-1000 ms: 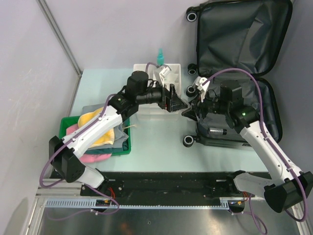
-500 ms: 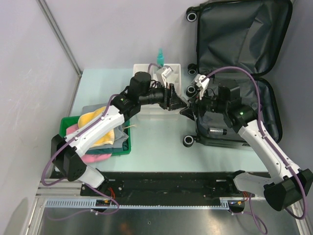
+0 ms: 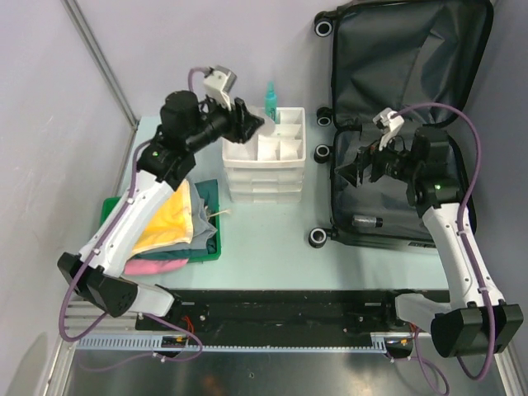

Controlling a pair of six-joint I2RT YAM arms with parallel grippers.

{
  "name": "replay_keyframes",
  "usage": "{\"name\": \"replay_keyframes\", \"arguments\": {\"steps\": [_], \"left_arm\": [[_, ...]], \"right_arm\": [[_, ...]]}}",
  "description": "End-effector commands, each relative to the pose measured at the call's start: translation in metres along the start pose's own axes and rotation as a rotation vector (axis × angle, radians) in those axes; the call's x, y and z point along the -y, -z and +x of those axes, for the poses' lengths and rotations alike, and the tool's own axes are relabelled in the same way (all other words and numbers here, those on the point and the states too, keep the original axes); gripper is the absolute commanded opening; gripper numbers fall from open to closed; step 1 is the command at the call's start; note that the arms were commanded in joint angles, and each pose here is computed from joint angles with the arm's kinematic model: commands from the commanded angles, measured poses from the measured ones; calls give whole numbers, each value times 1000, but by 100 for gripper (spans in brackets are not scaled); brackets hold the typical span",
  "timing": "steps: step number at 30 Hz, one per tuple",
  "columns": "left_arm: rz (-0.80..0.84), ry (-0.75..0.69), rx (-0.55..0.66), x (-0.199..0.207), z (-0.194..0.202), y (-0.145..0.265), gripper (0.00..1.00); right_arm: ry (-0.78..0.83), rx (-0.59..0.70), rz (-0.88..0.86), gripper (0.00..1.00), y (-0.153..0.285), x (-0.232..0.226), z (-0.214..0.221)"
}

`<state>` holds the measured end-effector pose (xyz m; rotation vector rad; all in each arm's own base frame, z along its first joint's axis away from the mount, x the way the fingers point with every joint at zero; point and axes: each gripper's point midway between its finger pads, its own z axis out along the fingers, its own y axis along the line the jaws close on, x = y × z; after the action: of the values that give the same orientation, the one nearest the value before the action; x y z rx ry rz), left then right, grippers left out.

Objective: Open, take out, and arrange the luggage

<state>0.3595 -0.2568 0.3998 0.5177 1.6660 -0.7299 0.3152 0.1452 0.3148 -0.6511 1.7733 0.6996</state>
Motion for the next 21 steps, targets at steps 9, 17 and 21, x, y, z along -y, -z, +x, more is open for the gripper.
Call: {"name": "replay_keyframes", "arguments": {"steps": [9, 17, 21], "left_arm": [[-325, -287, -47, -96, -26, -5, 1], [-316, -282, -116, -110, -2, -33, 1], [-320, -282, -144, -117, 7, -43, 6]], "right_arm": [[-110, -82, 181, 98, 28, 51, 25], [-191, -132, 287, 100, 36, 78, 39], [-168, -183, 279, 100, 45, 85, 53]]}}
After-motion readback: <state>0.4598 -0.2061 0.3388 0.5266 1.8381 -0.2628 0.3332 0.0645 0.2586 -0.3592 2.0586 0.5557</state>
